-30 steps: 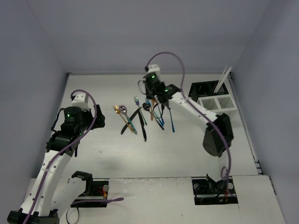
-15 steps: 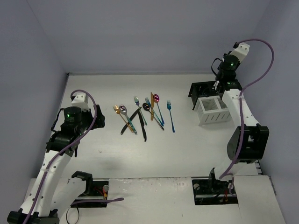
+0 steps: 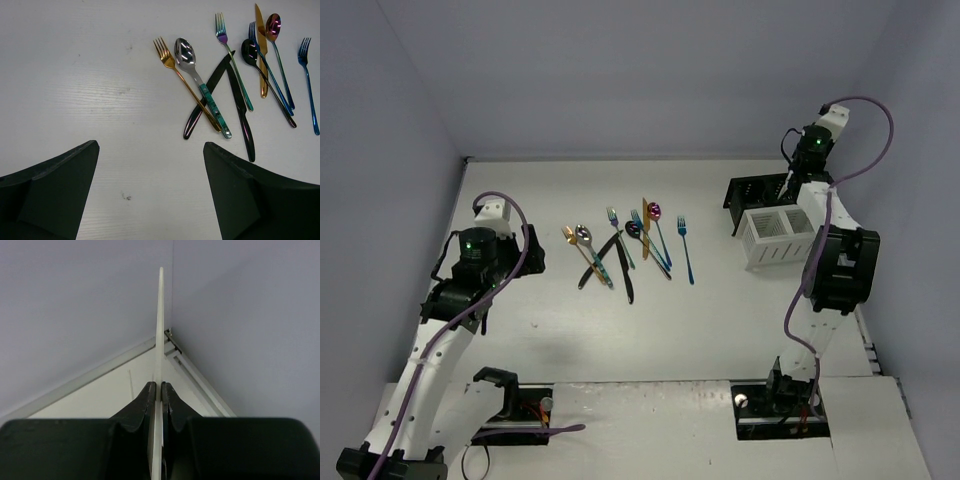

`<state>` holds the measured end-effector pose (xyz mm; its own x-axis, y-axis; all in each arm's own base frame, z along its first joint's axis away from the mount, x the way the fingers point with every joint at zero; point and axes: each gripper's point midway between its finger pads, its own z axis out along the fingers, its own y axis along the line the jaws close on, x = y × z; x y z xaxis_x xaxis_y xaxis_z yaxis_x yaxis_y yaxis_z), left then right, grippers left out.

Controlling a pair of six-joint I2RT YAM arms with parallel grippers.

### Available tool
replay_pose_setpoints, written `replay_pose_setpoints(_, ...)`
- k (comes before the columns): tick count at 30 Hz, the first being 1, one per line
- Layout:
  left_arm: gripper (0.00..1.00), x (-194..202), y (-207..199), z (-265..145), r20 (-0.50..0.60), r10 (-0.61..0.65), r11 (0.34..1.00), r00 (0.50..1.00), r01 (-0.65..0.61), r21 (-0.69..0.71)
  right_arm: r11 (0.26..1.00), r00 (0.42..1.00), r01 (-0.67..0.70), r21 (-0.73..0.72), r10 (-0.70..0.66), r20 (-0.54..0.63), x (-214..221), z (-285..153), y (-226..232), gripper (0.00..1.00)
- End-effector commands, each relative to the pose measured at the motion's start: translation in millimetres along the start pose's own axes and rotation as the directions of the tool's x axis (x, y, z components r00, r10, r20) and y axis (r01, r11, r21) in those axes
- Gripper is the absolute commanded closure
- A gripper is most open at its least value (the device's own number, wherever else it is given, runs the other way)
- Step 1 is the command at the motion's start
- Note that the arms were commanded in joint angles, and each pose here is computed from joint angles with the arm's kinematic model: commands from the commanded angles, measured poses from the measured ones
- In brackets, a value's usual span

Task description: Sort the eating utensils into containers

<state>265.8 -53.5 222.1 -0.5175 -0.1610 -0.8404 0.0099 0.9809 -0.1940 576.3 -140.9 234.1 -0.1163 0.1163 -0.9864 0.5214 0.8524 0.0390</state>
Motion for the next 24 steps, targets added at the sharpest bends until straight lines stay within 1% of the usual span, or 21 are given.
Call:
replay_pose_setpoints(1,0.17,-15,0,4,0.050,-0.018,1.000,0.999,0.018,-0.002,0.996,0.990,-0.071,-0.060,0.078,0.120,-39,7,14,1.00)
replay_pose_setpoints(4,0.17,-15,0,4,0.050,-0.019,1.000,0.999,0.019,-0.002,0.994,0.991,-0.078,-0.082,0.086,0.100,-30,8,17,0.97)
replay_pose_setpoints(5,0.17,-15,-1,4,0.050,-0.020,1.000,0.999,0.020,0.000,0.993,0.992,-0.076,-0.092,0.084,0.091,-26,8,19,0.91)
replay_pose_setpoints(7,0.17,-15,-1,3,0.051,-0.019,1.000,0.999,0.018,0.003,0.990,0.993,-0.075,-0.119,0.086,0.086,-28,3,22,0.77)
replay_pose_setpoints(9,0.17,-16,-1,2,0.055,-0.019,1.000,0.998,0.019,0.003,0.987,0.992,-0.074,-0.140,0.087,0.087,-36,-5,26,0.70)
replay_pose_setpoints(11,0.17,-17,-2,1,0.061,-0.023,1.000,0.998,0.022,0.008,0.983,0.993,-0.067,-0.169,0.082,0.086,-53,-23,31,0.65)
replay_pose_setpoints(14,0.17,-18,-3,-1,0.070,-0.023,1.000,0.997,0.022,0.017,0.978,0.996,-0.054,-0.201,0.068,0.060,-69,-49,40,0.64)
replay_pose_setpoints(17,0.17,-19,-5,-3,0.074,-0.026,0.999,0.997,0.024,0.025,0.966,0.999,-0.054,-0.253,0.054,-0.006,-71,-85,61,0.63)
replay_pose_setpoints(20,0.17,-19,-6,-3,0.075,-0.026,0.999,0.997,0.023,0.031,0.940,0.994,-0.054,-0.338,0.020,-0.104,-54,-129,89,0.62)
replay_pose_setpoints(22,0.17,-19,-6,-3,0.074,-0.027,0.999,0.997,0.025,0.032,0.905,0.987,-0.057,-0.423,-0.014,-0.163,-38,-160,115,0.61)
replay_pose_setpoints(24,0.17,-19,-7,-3,0.072,-0.027,0.999,0.997,0.024,0.037,0.875,0.962,-0.060,-0.480,-0.077,-0.262,-4,-182,129,0.61)
